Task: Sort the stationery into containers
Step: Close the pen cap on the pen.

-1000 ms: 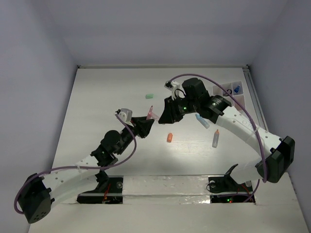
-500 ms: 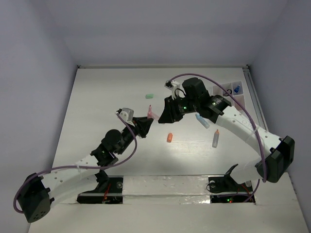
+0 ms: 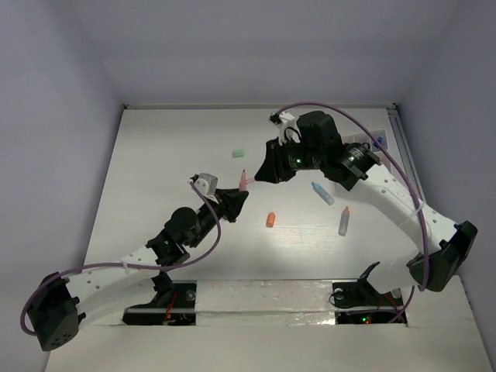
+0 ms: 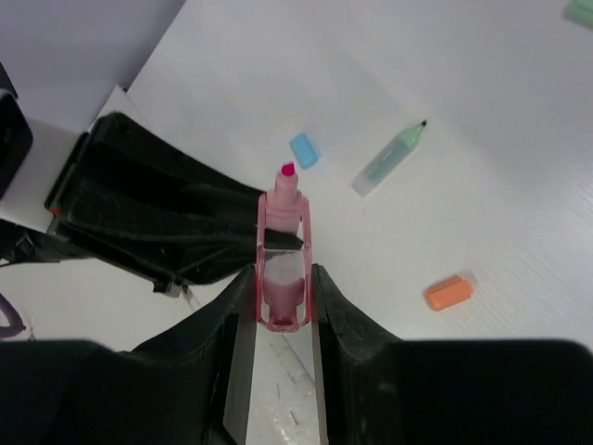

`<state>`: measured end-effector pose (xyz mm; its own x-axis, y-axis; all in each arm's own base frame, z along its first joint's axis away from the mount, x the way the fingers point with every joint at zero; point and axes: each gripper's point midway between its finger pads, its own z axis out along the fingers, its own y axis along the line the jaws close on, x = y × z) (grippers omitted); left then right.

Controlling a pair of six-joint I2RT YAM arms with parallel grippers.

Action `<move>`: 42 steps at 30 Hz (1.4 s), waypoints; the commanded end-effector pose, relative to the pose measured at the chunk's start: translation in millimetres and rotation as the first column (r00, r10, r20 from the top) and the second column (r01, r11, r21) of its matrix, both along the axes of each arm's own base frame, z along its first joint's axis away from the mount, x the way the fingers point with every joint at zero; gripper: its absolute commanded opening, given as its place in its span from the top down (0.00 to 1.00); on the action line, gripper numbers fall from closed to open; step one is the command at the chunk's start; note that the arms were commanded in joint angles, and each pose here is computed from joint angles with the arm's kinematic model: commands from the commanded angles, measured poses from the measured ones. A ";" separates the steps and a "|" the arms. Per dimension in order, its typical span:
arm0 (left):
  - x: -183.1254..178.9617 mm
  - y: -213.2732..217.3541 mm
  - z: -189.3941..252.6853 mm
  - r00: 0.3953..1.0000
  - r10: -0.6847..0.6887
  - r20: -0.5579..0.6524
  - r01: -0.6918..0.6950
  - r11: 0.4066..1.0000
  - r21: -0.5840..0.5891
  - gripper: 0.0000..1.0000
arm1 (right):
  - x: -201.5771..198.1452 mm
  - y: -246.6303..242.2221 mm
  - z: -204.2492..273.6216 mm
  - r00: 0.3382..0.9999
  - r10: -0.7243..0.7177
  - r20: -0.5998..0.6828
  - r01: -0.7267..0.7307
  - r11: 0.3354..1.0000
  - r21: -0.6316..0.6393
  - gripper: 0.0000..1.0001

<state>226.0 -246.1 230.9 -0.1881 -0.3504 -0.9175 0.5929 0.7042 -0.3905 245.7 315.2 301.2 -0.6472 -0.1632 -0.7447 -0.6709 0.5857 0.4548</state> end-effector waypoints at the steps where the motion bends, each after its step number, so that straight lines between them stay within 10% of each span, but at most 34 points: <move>1: -8.3 -11.9 10.5 0.999 -0.050 0.011 0.050 0.999 -0.001 1.00 | 38.9 -8.8 56.2 0.970 -0.131 0.206 0.118 0.990 0.074 1.00; 42: -8.4 -10.3 60.3 0.995 0.006 0.102 -0.001 0.999 -0.054 1.00 | 42.1 29.0 -1.8 0.998 -0.018 0.054 0.013 0.997 0.082 1.00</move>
<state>217.6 -256.7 217.9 -0.2149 -0.2501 -0.9441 0.5893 0.7376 -0.3296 287.2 345.1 299.0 -0.6213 -0.1111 -0.7757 -0.6792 0.5699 0.4625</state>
